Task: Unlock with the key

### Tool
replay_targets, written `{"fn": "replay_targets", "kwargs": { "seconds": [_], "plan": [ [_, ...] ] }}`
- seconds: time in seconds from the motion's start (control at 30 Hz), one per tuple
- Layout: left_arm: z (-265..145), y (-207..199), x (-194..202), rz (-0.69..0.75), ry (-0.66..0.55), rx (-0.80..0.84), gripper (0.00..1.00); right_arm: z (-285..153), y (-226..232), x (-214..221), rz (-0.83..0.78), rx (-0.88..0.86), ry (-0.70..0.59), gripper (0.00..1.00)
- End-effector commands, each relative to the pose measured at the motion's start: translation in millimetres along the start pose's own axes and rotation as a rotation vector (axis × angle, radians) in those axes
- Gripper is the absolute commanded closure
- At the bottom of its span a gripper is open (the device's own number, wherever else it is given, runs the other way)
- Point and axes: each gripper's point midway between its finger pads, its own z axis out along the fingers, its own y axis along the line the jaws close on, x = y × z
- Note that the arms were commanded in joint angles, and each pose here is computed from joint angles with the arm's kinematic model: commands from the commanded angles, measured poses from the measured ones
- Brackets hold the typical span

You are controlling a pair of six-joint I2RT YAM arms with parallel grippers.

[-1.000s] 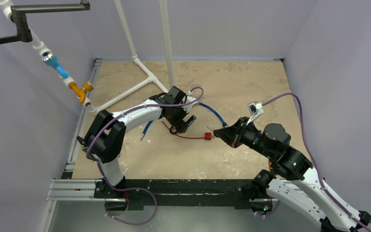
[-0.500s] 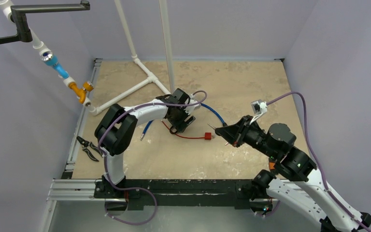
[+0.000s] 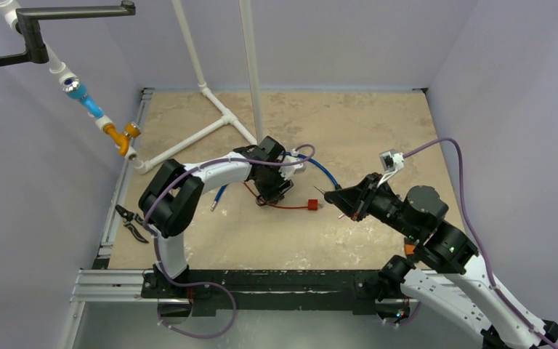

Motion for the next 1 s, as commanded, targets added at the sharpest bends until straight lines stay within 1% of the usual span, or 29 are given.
{"fn": "replay_targets", "kwargs": {
  "seconds": [0.0, 0.07, 0.13, 0.23, 0.33, 0.4, 0.43, 0.5, 0.6, 0.67, 0.77, 0.9, 0.97],
  "plan": [
    [-55, -35, -10, 0.133, -0.087, 0.115, 1.0, -9, 21, -24, -0.045, -0.059, -0.059, 1.0],
    [-86, -39, -6, 0.185, -0.075, 0.117, 1.0, -9, 24, -23, -0.054, -0.076, -0.054, 1.0],
    [-124, -45, -2, 0.247, -0.089, 0.108, 1.0, -9, 27, -24, -0.066, -0.09, -0.047, 1.0],
    [-182, -60, 3, 0.378, -0.179, 0.094, 1.0, -12, 34, -25, -0.097, -0.116, -0.036, 1.0],
    [-243, -89, 11, 0.594, -0.346, 0.113, 1.0, -16, 41, -30, -0.142, -0.131, -0.031, 1.0],
    [-277, -109, 16, 0.74, -0.486, 0.101, 1.0, -17, 43, -34, -0.178, -0.132, -0.025, 1.0],
    [-294, -118, 15, 0.796, -0.564, 0.084, 1.0, -16, 43, -34, -0.196, -0.127, -0.016, 1.0],
    [-320, -133, 16, 0.869, -0.682, 0.064, 1.0, -14, 42, -35, -0.229, -0.118, -0.003, 1.0],
    [-353, -154, 19, 0.976, -0.814, 0.05, 1.0, -11, 40, -35, -0.265, -0.108, 0.017, 1.0],
    [-371, -160, 19, 1.059, -0.892, -0.008, 1.0, -8, 36, -34, -0.286, -0.096, 0.025, 1.0],
    [-396, -164, 16, 1.219, -1.013, -0.156, 1.0, -5, 32, -33, -0.319, -0.086, 0.028, 1.0],
    [-423, -175, 16, 1.418, -1.108, -0.289, 1.0, -2, 29, -36, -0.38, -0.092, -0.002, 1.0],
    [-431, -181, 19, 1.514, -1.134, -0.334, 1.0, 0, 30, -38, -0.419, -0.101, -0.018, 1.0]
  ]
}}
